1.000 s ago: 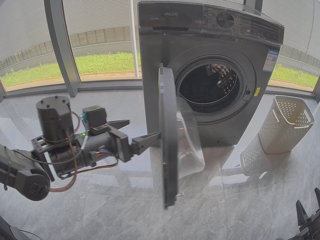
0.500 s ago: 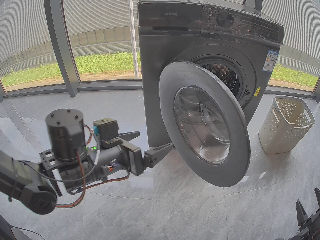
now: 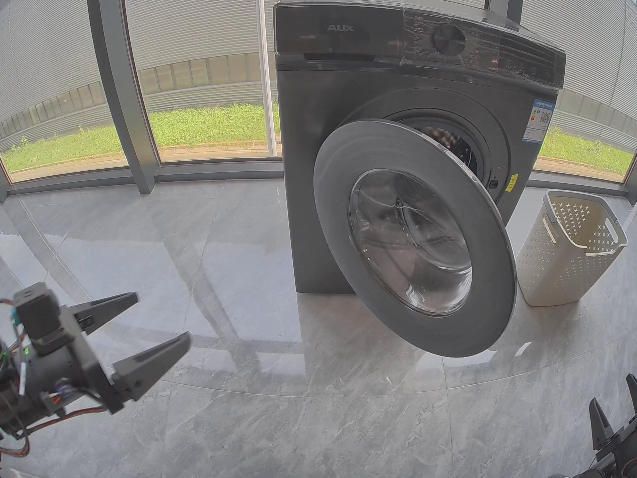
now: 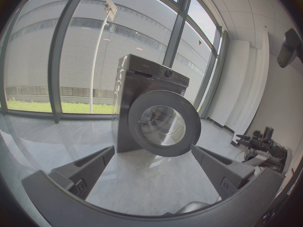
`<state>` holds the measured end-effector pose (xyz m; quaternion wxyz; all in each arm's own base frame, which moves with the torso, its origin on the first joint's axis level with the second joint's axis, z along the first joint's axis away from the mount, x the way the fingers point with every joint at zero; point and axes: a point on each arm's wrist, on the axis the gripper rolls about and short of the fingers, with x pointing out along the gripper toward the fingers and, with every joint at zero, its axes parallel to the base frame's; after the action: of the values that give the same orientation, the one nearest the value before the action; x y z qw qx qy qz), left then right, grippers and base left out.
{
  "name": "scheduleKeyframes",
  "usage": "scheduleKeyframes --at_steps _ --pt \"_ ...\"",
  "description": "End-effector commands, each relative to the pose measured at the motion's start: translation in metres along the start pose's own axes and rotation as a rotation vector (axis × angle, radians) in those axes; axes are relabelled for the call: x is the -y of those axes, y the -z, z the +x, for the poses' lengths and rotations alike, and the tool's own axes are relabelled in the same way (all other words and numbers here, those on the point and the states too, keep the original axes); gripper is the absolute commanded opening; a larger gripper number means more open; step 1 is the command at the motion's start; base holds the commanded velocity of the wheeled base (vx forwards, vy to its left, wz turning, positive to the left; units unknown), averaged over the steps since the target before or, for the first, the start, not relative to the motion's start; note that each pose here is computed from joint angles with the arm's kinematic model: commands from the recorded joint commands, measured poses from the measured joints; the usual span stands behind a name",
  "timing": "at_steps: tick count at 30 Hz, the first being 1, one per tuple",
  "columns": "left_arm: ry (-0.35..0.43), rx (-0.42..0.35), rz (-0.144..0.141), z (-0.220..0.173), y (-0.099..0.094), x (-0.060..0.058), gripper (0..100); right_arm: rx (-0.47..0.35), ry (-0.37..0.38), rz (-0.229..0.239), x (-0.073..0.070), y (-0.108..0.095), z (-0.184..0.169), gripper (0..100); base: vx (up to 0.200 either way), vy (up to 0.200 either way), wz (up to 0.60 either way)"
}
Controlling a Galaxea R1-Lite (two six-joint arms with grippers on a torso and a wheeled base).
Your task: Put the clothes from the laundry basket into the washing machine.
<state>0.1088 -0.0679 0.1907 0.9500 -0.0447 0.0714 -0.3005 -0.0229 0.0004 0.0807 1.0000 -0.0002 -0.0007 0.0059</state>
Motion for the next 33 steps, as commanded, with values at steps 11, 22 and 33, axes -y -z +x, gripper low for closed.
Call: scheduleKeyframes --at_steps 11,22,33 --pt "-0.562 0.186 0.157 -0.132 0.124 0.006 100 0.14 -0.023 -0.015 -0.001 -0.025 -0.009 100 0.0 0.0 0.0" --pt "-0.694 0.196 0.087 -0.133 0.124 0.003 100 -0.194 -0.32 0.057 -0.006 -0.082 0.041 100 0.0 0.0 0.0" --pt "-0.568 0.126 0.09 -0.133 0.133 0.005 100 -0.359 -0.484 0.103 -0.034 -0.089 0.147 100 0.0 0.0 0.0"
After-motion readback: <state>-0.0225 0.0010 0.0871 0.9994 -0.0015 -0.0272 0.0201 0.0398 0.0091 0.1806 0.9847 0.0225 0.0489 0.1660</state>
